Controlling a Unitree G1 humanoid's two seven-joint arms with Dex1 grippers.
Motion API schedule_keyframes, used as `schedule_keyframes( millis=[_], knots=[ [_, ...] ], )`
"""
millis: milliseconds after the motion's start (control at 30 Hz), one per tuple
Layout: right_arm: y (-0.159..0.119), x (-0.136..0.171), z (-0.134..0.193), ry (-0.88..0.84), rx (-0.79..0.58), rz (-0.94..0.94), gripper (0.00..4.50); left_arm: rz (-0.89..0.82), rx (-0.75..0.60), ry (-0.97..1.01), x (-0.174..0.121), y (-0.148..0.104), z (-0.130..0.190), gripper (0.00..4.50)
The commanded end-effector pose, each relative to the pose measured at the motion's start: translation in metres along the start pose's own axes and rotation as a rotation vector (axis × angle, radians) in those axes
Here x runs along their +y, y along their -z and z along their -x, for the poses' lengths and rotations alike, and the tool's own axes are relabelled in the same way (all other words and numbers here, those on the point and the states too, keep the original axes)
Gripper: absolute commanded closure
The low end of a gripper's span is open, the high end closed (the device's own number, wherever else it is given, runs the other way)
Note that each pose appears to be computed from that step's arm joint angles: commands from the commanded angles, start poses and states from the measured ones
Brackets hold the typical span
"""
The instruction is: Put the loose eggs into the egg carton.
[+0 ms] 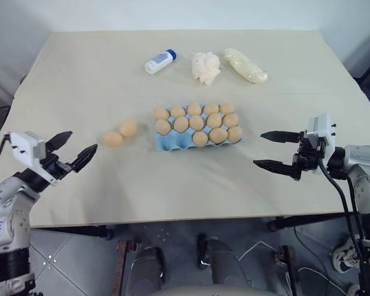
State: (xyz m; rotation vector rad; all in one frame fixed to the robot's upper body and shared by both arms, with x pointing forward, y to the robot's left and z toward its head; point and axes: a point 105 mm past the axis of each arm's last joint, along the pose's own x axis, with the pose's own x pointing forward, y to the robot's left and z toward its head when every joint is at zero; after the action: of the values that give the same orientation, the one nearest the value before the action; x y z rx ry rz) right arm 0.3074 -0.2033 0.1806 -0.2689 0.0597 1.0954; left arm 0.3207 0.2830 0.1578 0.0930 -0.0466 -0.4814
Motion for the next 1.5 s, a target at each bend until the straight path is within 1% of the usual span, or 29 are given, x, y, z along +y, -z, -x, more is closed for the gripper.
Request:
schedule_keyframes(
  millis=[33, 200, 367, 767, 800, 833, 967, 1000, 1033, 1167, 1233, 1300, 1400, 1500],
  knots=[
    [-0.011, 0.003, -0.001, 0.006, -0.029, 0.042, 0.01, -0.052, 0.010, 0.023, 0.008, -0.004, -0.017, 0.00],
    [-0.009, 0.008, 0.002, 0.034, -0.029, 0.030, 0.01, -0.057, 0.033, 0.072, 0.012, 0.003, -0.039, 0.00],
    [-0.006, 0.013, 0.004, 0.051, -0.025, 0.017, 0.01, -0.044, 0.069, 0.117, 0.010, 0.012, -0.052, 0.00],
    [-0.003, 0.017, 0.003, 0.065, -0.027, 0.003, 0.01, -0.031, 0.096, 0.172, 0.007, 0.021, -0.069, 0.00],
    [-0.003, 0.017, 0.002, 0.065, -0.029, 0.003, 0.00, -0.033, 0.092, 0.170, 0.007, 0.020, -0.070, 0.41],
    [-0.003, 0.017, 0.002, 0.064, -0.030, 0.003, 0.00, -0.031, 0.084, 0.173, 0.007, 0.020, -0.069, 0.59],
    [-0.004, 0.019, -0.001, 0.060, -0.036, 0.003, 0.00, -0.029, 0.074, 0.181, 0.007, 0.019, -0.065, 1.93],
    [-0.004, 0.020, -0.002, 0.058, -0.039, 0.003, 0.00, -0.027, 0.077, 0.178, 0.008, 0.019, -0.064, 2.21],
    [-0.004, 0.020, -0.003, 0.056, -0.041, 0.003, 0.00, -0.026, 0.079, 0.175, 0.008, 0.019, -0.063, 2.35],
    [-0.006, 0.022, -0.007, 0.048, -0.055, 0.005, 0.00, -0.051, 0.067, 0.191, 0.008, 0.013, -0.055, 2.50],
    [-0.010, 0.026, -0.012, 0.034, -0.087, 0.011, 0.00, -0.075, 0.042, 0.219, 0.003, -0.003, -0.051, 2.51],
    [-0.012, 0.028, -0.014, 0.029, -0.100, 0.013, 0.00, -0.082, 0.035, 0.231, -0.001, -0.009, -0.049, 2.51],
    [-0.012, 0.030, -0.024, 0.017, -0.123, 0.005, 0.00, -0.082, -0.015, 0.356, -0.033, -0.043, -0.058, 2.51],
    [-0.014, 0.032, -0.029, 0.014, -0.145, 0.003, 0.00, -0.085, -0.062, 0.428, -0.054, -0.060, -0.066, 2.51]
  ],
)
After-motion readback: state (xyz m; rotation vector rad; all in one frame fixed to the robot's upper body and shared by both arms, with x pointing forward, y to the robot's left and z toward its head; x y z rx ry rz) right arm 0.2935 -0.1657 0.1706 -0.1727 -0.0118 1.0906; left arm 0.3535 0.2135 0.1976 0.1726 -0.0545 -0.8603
